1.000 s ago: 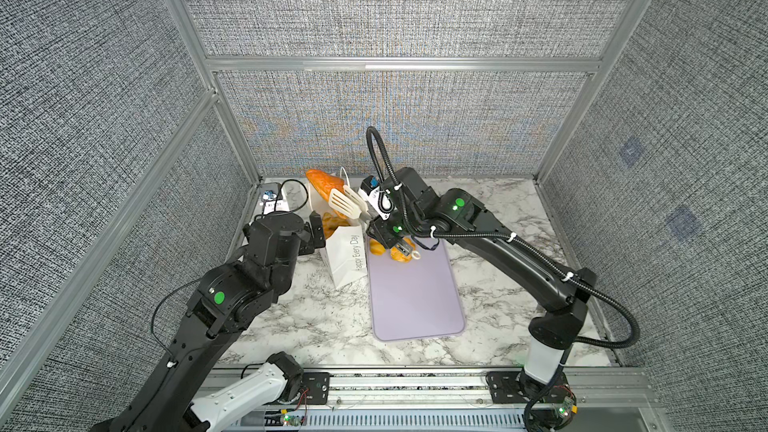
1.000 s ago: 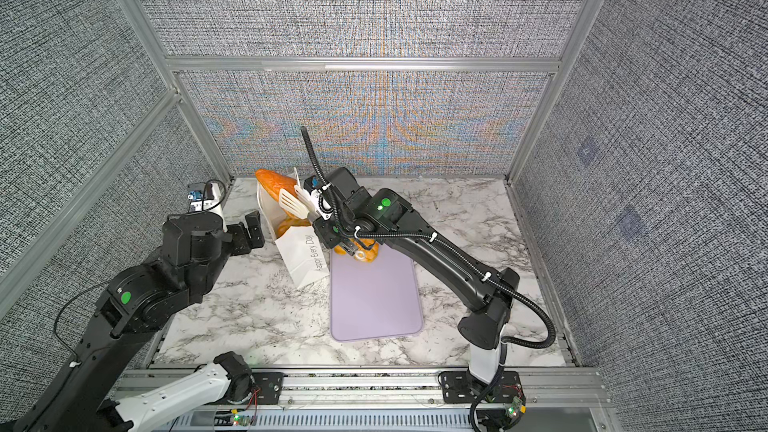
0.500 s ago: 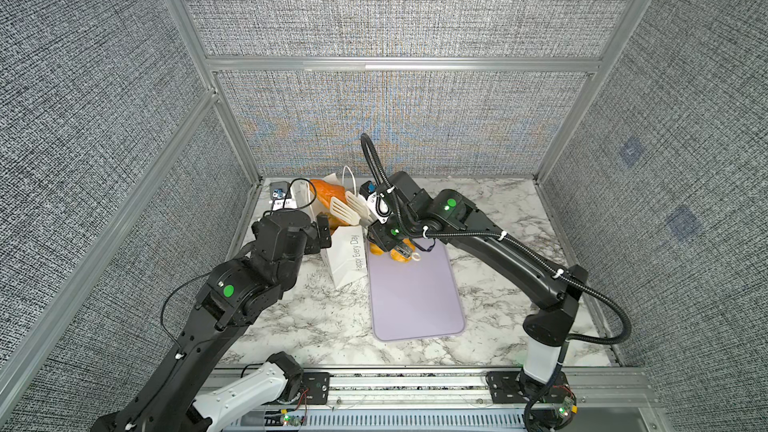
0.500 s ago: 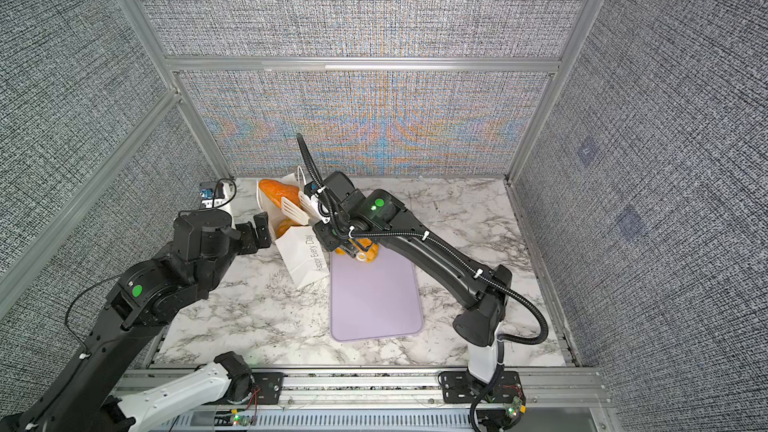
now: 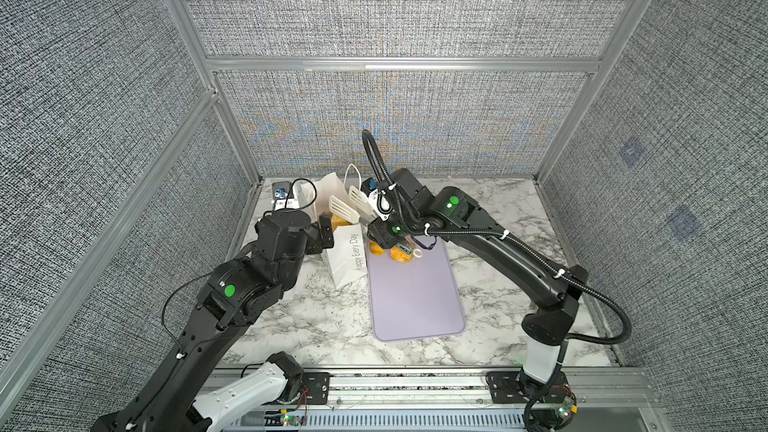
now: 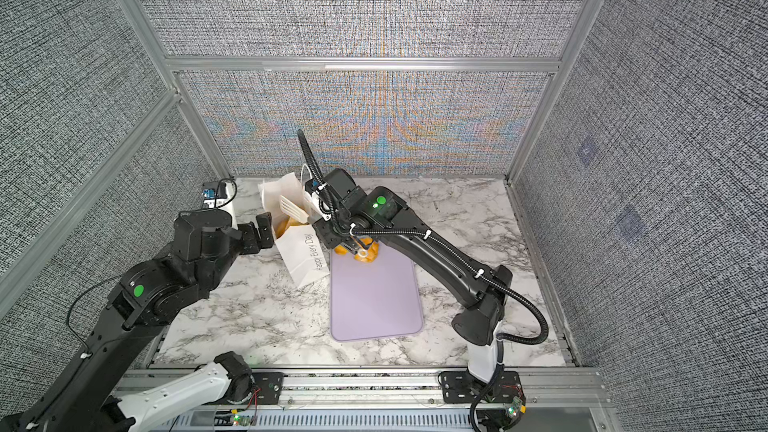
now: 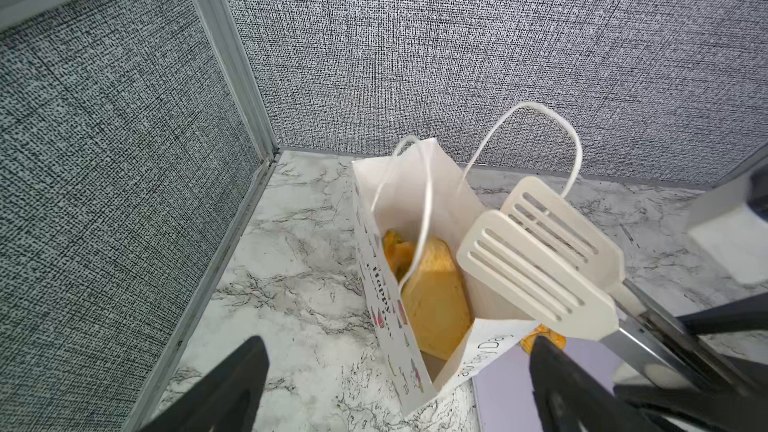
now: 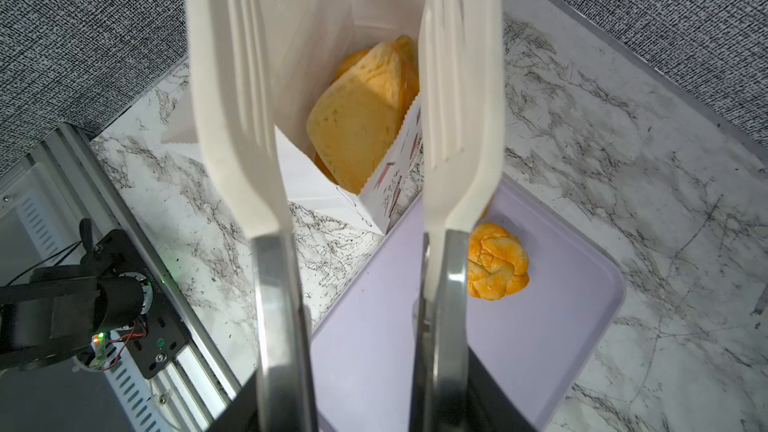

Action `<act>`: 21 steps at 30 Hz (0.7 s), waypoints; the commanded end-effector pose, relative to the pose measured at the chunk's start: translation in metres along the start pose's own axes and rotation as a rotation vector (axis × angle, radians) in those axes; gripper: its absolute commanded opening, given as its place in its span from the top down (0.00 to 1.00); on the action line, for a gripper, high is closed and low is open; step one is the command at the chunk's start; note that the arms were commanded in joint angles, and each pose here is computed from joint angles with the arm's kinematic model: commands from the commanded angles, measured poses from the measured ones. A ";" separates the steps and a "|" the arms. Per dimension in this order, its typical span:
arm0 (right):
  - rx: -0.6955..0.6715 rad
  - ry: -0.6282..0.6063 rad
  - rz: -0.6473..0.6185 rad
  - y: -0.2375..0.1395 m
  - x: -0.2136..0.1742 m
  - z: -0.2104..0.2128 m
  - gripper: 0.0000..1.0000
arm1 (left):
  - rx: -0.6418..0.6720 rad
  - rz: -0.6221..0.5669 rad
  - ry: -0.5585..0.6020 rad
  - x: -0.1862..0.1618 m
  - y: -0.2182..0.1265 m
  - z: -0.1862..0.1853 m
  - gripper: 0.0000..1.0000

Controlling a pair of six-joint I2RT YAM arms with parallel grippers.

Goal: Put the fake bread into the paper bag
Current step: 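Open the tongs and move them back over the tray while left lowers the bag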

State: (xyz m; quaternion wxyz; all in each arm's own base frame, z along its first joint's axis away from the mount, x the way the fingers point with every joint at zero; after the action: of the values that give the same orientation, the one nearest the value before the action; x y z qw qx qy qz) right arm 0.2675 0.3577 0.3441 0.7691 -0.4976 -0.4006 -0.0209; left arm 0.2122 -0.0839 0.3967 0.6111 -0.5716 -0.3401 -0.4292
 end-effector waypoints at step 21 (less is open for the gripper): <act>-0.187 0.027 -0.110 -0.055 -0.009 -0.050 0.47 | -0.171 -0.049 -0.052 0.000 0.012 -0.029 0.01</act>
State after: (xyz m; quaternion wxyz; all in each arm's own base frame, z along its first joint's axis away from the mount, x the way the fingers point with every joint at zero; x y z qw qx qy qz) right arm 0.2627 0.2956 0.3682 0.7328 -0.5352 -0.4115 -0.0847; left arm 0.2181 -0.1075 0.3819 0.5613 -0.6166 -0.3214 -0.4490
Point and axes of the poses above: each gripper's point midway between its finger pads, its own y axis out along the fingers, its own z axis along the line the jaws close on, x = y × z, the point moved 5 cm from there along -y, back along the fingers, and after that the axes turned 12 degrees about y, right-handed, at the moved point
